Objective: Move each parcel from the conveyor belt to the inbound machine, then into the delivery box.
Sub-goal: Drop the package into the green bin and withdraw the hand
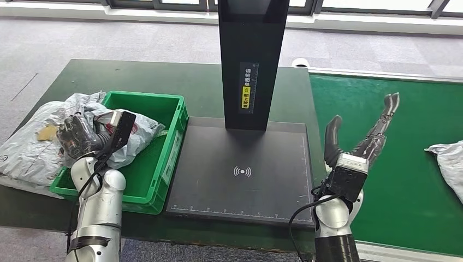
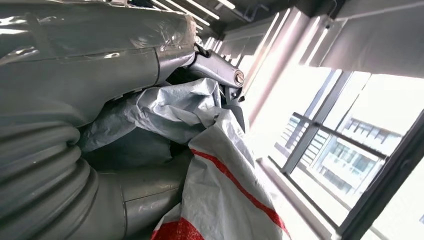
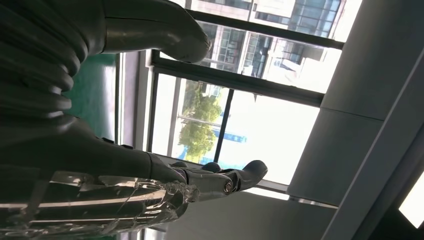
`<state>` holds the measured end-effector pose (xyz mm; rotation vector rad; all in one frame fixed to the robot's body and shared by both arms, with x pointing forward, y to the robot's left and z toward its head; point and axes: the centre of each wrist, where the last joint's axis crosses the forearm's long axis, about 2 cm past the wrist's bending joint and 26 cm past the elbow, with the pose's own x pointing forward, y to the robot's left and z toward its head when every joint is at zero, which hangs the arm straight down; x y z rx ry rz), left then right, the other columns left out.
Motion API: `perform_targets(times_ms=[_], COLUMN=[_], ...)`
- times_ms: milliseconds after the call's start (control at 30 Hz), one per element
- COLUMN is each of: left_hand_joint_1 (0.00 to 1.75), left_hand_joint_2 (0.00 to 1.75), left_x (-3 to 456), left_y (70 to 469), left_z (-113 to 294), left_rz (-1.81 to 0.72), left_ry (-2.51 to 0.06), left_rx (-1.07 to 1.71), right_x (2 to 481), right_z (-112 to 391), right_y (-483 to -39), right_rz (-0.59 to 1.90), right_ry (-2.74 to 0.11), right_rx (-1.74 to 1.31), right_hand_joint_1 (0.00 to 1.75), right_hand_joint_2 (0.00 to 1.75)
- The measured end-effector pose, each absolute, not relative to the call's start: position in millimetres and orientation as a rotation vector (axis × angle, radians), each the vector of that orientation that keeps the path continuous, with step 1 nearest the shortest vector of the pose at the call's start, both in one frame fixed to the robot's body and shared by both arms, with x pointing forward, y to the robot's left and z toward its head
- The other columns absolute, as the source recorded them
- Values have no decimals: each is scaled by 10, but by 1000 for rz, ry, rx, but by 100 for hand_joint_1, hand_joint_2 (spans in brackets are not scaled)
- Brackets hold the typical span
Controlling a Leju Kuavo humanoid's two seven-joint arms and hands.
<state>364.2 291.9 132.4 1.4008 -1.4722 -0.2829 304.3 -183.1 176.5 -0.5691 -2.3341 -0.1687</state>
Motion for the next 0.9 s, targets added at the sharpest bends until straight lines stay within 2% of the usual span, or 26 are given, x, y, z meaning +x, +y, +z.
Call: perform_targets(times_ms=[300, 433, 900], left_hand_joint_1=[175, 0, 0], left_hand_joint_2=[175, 175, 175], left_x=[3670, 3669, 3489], left_y=[2803, 2768, 2723], left_z=[1141, 1106, 1182], left_rz=[-400, -431, -396], left_ry=[-1427, -1424, -1494], left_rx=[1343, 1332, 1368], right_x=[3050, 3056, 3049], right_z=[1775, 1782, 1772], right_y=[-1827, -1829, -1819], right_rz=[-160, -157, -111], right_ry=[-2329, -2330, -2327], right_rx=[-560, -558, -533], right_hand_joint_1=[0, 0, 0], right_hand_joint_2=[175, 175, 175])
